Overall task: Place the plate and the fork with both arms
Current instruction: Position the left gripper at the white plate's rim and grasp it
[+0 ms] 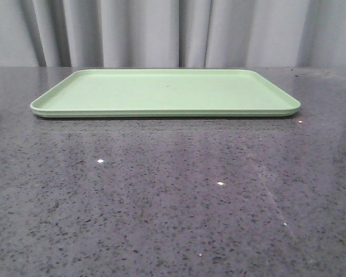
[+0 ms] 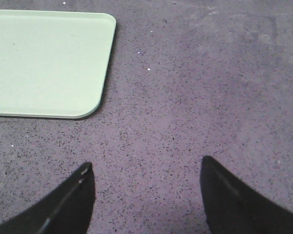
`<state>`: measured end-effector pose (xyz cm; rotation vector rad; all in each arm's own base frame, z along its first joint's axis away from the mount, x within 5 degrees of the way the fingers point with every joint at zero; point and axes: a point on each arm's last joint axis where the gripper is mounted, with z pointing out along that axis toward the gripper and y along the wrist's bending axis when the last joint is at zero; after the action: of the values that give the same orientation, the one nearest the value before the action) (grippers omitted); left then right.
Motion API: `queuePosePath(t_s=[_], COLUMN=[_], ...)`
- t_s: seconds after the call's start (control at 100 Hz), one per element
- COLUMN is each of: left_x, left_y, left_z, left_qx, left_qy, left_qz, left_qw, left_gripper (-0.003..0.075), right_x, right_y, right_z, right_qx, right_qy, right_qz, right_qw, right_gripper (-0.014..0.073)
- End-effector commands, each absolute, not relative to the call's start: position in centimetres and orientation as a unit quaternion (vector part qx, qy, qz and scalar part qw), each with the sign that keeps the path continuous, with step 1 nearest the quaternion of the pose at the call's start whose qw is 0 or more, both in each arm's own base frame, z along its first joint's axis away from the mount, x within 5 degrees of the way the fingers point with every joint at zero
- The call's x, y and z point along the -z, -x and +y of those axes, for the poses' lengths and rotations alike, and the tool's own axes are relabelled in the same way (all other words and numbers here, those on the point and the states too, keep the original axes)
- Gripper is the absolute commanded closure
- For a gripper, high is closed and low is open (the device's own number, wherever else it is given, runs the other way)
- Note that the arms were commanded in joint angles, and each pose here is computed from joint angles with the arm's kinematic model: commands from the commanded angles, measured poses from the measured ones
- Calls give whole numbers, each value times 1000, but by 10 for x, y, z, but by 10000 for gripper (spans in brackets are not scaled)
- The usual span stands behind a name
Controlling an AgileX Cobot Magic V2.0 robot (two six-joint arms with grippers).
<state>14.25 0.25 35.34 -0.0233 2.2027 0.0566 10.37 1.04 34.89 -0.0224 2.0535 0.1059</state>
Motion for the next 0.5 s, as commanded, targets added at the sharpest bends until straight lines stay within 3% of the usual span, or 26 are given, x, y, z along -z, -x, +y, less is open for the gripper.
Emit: queuePosePath(t_s=[0.0, 0.49], left_x=[-364, -324], left_y=[-161, -206], left_z=[7, 64], left_qx=[-30, -61], left_qy=[22, 156], left_qz=[871, 899], left_qw=[490, 405], left_gripper=[125, 125], right_x=[-366, -367], right_y=[-108, -108], right_z=[11, 11], right_qx=[-46, -47], right_qy=[13, 13], right_qz=[827, 822], right_qw=[560, 567], right_gripper=[121, 121])
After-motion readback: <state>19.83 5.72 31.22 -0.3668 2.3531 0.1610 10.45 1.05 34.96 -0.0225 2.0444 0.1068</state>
